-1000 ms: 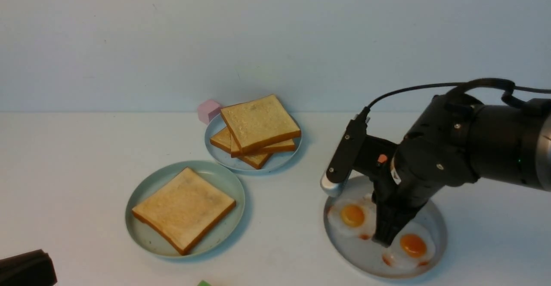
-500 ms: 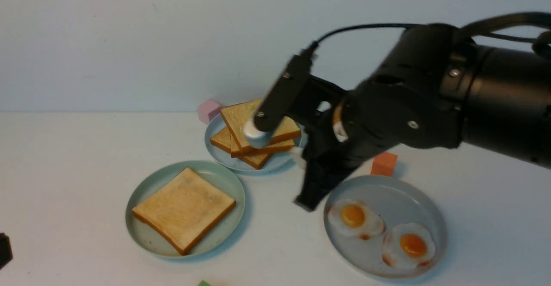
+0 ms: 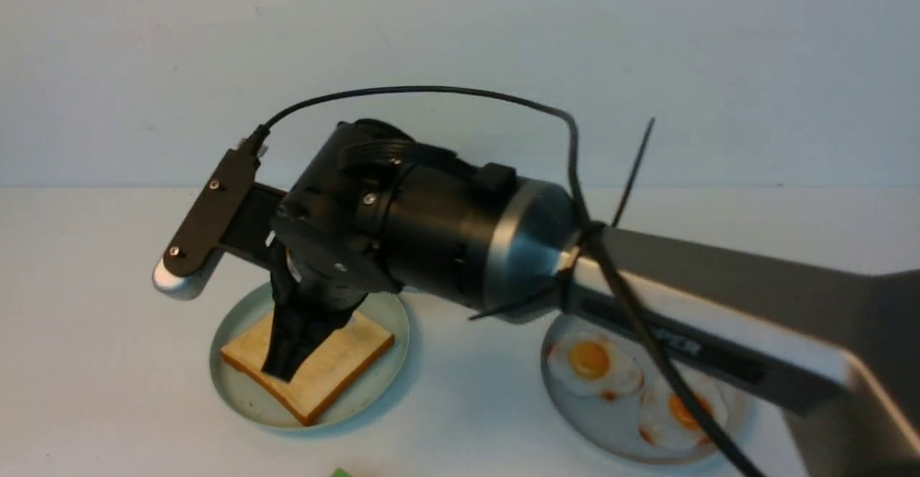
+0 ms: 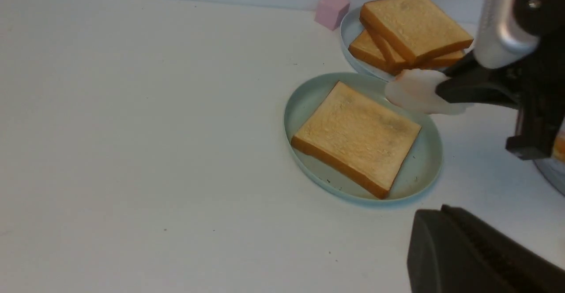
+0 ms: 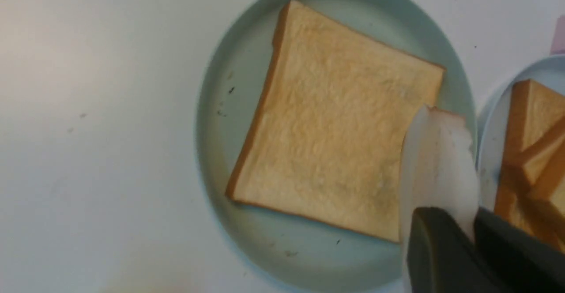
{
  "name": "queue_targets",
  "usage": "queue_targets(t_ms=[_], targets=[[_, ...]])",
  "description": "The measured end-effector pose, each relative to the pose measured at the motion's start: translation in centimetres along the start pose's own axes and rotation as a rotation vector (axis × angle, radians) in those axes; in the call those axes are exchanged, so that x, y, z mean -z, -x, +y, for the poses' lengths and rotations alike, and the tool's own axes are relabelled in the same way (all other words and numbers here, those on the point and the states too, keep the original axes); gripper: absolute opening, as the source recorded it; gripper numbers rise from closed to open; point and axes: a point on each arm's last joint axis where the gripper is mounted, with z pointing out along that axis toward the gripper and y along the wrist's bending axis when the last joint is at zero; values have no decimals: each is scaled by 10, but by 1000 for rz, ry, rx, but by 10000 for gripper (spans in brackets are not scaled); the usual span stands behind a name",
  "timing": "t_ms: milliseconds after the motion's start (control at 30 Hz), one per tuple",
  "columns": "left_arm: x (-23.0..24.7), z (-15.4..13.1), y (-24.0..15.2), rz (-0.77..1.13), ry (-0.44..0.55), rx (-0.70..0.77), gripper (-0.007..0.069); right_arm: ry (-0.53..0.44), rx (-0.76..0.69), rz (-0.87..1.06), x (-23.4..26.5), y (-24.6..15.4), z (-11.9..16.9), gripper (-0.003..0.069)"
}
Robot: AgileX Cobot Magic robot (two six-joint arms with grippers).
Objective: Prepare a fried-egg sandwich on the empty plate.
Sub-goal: Use the right arm to place the fried egg on the slice of bread in the middle
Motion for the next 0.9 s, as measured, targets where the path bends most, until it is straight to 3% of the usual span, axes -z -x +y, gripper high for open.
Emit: queue_targets(t_ms=[433,700,900], targets=[[0,-3,4,-40,-30,-1,-13,-57,88,61,-61,-4,9,69],[0,-4,3,-37,-45,9,-13,-69,94,57,-64,-4,9,69],[0,-6,3,-31,-63,25,-13,-39,25,54,-64,-4,12,158]])
